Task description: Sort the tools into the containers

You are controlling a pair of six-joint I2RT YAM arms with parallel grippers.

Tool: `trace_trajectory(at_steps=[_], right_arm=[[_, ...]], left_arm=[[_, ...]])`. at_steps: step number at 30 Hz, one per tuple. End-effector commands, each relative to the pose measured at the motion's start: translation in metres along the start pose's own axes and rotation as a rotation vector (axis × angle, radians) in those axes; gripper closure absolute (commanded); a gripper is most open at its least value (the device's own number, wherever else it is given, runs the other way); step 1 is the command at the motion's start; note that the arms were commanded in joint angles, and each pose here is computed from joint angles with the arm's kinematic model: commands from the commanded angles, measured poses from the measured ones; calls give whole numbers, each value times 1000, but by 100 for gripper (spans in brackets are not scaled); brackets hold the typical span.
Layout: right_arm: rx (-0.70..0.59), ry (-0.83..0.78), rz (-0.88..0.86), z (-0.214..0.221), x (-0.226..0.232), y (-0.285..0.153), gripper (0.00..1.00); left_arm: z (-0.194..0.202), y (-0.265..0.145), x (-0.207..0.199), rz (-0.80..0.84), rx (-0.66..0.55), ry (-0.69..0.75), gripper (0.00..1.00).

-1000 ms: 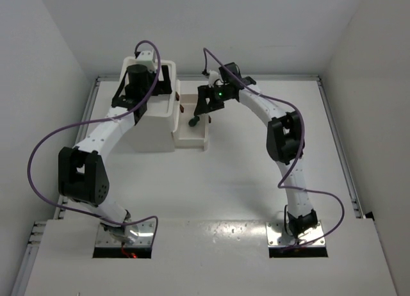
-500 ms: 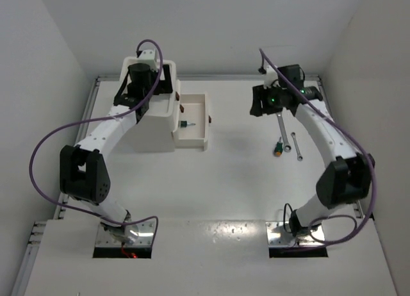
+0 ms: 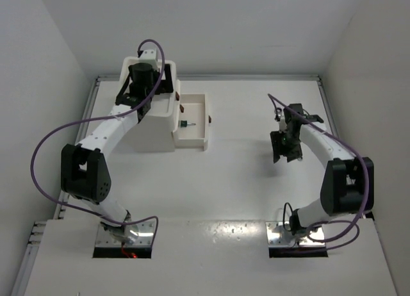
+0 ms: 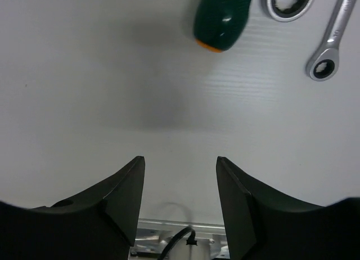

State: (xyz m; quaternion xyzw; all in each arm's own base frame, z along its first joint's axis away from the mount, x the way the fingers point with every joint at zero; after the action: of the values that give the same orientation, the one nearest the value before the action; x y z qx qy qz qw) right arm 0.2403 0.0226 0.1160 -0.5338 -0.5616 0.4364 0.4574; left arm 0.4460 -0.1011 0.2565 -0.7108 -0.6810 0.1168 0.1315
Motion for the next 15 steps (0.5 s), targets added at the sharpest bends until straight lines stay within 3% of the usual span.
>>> trace_trajectory(at_steps=[1,6,15], right_arm=[[-33,132,47,-21,-16,8,46],[-13,231,-8,-44,-23,21,46],[-4,252,-86,-84,-23,40,34]], left_arm=[[149,-23,-23,85,609,37,0],[149,-23,-23,85,609,37,0],[149,-23,-20,68,606,43,0]])
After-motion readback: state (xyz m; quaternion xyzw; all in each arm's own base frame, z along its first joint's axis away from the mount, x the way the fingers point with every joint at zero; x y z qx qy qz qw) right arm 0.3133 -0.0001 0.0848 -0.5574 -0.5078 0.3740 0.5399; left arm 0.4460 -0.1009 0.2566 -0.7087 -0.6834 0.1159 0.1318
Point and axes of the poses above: each gripper's point midway between its finger pads, its own y axis out along the fingers, its own x axis along the line the jaws close on, z = x × y, the point moved 6 cm from there along -y, back along the fingers, and after that the axes turned 5 degrees about y, right-handed, at the moved point
